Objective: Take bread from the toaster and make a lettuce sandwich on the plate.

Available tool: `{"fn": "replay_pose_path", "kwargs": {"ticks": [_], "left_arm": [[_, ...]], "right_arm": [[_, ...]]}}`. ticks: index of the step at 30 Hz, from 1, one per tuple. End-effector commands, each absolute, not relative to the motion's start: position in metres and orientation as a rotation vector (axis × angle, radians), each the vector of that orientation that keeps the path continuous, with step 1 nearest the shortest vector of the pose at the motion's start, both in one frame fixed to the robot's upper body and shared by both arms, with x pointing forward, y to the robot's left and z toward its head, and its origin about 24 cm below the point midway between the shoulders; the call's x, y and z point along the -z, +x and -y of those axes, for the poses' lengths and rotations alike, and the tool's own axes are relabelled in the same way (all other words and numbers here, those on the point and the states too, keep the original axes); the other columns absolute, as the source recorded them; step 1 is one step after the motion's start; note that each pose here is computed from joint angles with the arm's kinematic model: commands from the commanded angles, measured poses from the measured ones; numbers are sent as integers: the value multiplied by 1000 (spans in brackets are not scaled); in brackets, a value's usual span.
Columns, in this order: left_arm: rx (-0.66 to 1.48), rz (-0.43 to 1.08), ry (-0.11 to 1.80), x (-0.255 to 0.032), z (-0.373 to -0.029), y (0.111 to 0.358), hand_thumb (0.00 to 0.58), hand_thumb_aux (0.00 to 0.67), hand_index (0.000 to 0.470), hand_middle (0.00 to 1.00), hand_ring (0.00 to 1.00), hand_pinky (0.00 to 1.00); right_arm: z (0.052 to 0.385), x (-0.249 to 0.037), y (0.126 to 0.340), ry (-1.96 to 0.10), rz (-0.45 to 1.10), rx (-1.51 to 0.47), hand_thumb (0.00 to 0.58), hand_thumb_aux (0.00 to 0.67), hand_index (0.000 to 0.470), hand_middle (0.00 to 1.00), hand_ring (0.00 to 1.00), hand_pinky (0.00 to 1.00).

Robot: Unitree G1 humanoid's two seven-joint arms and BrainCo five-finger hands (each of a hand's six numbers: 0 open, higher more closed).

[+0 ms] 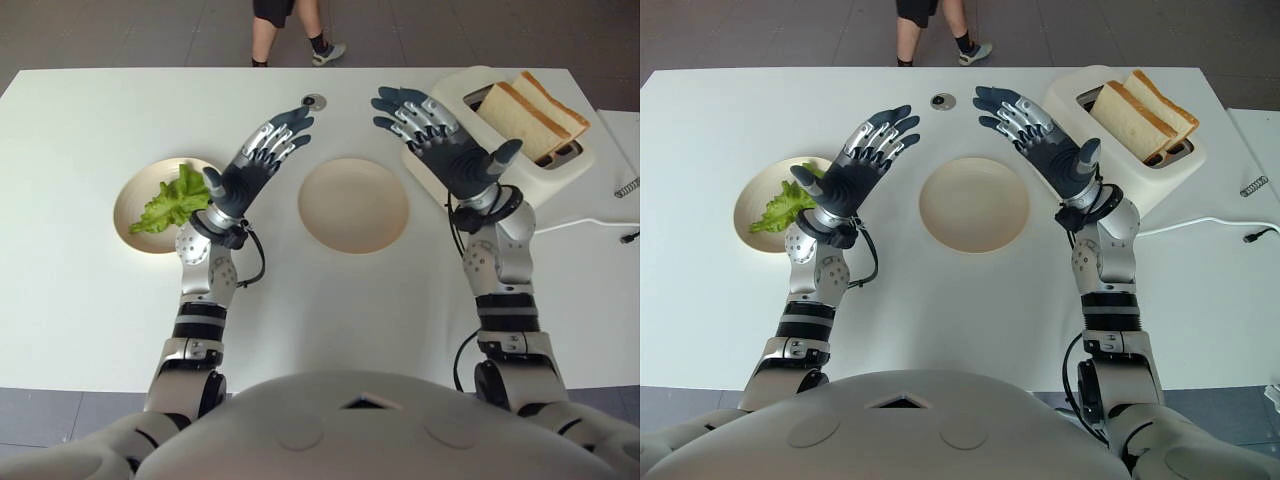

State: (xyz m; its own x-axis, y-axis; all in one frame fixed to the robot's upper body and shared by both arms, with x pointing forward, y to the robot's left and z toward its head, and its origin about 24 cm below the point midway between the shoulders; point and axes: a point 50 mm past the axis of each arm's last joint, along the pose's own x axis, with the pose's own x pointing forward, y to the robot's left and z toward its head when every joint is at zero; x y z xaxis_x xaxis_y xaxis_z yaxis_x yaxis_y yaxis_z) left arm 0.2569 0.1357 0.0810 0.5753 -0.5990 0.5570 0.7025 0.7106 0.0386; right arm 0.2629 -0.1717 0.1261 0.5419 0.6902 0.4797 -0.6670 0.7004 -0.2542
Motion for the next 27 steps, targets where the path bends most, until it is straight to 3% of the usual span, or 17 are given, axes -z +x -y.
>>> {"fn": "replay_pose_path", "kwargs": {"ticks": [1,4,8,11,16,17,18,25,27], "left_arm": [[765,589,-177,-85,-137,259,0,0,0,0,0,0],[767,586,-157,-85,-138,259,0,0,0,0,0,0],[766,584,-152,-83,-140,258,0,0,0,0,0,0],[773,581,-150,-82,-140,258,0,0,0,0,0,0],[783,580,-148,-82,-141,258,0,0,0,0,0,0],[784,580,-147,-81,-141,258,0,0,0,0,0,0],[786,579,-147,-81,-141,258,0,0,0,0,0,0],[787,563,-157,-77,-141,259,0,0,0,0,0,0],[787,561,-161,-76,-141,259,0,0,0,0,0,0]], "right_arm": [[202,-164,259,-395,695,-617,0,0,0,0,0,0],[238,-192,248,-711,716,-411,0,0,0,0,0,0],[285,-207,246,-970,610,-135,0,0,0,0,0,0],[323,-197,249,-1129,397,-4,0,0,0,0,0,0],[348,-163,252,-1173,126,-61,0,0,0,0,0,0],[350,-158,253,-1168,95,-69,87,53,37,0,0,0],[352,-155,254,-1158,69,-71,234,152,107,0,0,0],[360,-145,260,-1009,40,-97,371,268,188,0,0,0],[361,-147,261,-941,67,-96,366,263,184,0,0,0]]}}
